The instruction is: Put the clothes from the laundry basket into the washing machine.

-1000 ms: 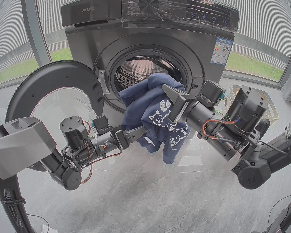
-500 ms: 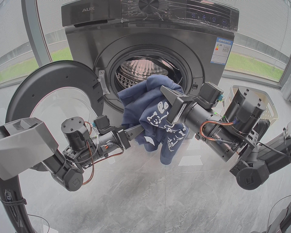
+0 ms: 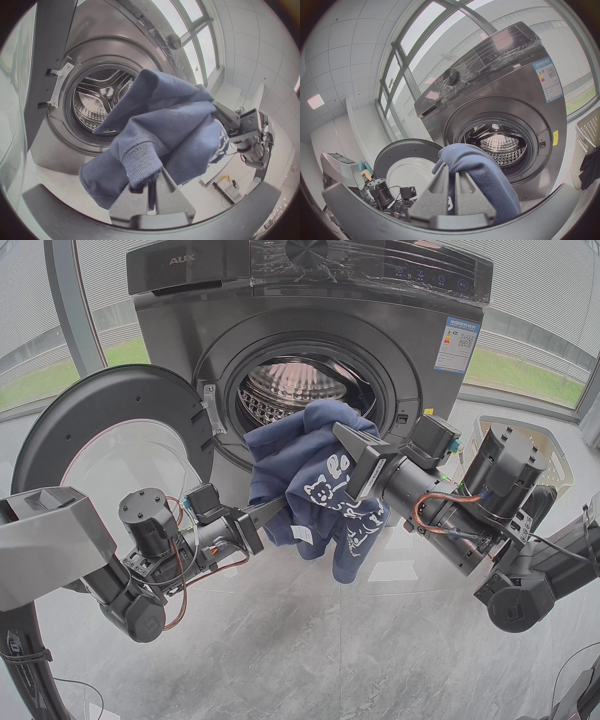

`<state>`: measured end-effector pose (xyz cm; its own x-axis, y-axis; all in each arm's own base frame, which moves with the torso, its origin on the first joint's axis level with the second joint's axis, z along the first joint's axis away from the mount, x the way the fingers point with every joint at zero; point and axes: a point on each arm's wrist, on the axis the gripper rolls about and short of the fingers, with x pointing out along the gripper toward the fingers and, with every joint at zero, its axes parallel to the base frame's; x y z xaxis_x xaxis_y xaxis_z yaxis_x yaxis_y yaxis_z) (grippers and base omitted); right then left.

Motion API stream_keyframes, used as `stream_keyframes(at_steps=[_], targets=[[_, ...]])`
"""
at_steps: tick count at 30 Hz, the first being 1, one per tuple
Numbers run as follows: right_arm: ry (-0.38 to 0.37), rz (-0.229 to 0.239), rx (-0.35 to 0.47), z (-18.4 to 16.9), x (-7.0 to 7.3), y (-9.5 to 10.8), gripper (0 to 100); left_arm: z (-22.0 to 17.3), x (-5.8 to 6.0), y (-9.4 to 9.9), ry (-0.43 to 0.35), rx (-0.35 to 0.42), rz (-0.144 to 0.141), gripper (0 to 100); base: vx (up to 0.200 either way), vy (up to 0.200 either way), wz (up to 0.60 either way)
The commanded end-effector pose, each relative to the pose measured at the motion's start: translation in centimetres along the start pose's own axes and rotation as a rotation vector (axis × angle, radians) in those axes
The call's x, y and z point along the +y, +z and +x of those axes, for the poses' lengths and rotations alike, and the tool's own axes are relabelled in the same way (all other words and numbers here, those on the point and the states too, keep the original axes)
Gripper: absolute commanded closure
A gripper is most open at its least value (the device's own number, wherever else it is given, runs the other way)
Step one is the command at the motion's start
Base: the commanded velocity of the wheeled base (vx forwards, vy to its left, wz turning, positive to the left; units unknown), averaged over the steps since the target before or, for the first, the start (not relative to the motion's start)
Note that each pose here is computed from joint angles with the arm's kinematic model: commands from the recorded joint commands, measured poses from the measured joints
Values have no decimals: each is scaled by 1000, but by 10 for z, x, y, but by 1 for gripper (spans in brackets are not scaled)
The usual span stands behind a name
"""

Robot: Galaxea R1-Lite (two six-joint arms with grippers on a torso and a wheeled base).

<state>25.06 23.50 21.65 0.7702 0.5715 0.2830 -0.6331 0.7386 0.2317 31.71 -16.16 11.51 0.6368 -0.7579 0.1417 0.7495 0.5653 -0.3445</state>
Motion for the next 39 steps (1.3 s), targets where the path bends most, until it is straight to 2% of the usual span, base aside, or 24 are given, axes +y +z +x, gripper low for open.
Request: stream_keyframes(at_steps=[1, 7, 12, 17, 18, 23, 28, 33, 39], targets=[[-8, 1, 30, -4, -4, -7, 100, -19, -17, 5, -5, 19, 48, 100, 0, 0, 0], [-4, 1, 50, -5, -2, -16, 100, -27, -27, 8, -16, 20, 78, 100, 0, 0, 0], [-2, 1, 72, -7, -3, -22, 100, -33, -32, 22, -14, -20, 98, 100, 0, 0, 0], [-3, -2, 89, -7, -3, -27, 100, -36, -37, 26, -24, -30, 99, 100, 0, 0, 0], [-2, -1, 86, -7, -2, -27, 0, -34, -37, 27, -27, -34, 101, 100, 0, 0, 0], [-18, -18, 139, -17, -7, -38, 0, -33, -35, 36, -24, -70, 113, 100, 0, 0, 0], [-31, -26, 187, -28, -11, -48, 0, -28, -32, 44, 11, -118, 122, 100, 0, 0, 0], [-37, -28, 190, -30, -15, -50, 0, -25, -31, 45, 29, -132, 120, 100, 0, 0, 0], [-43, -54, 245, -40, -18, -60, 0, -21, -33, 47, 40, -153, 125, 100, 0, 0, 0]])
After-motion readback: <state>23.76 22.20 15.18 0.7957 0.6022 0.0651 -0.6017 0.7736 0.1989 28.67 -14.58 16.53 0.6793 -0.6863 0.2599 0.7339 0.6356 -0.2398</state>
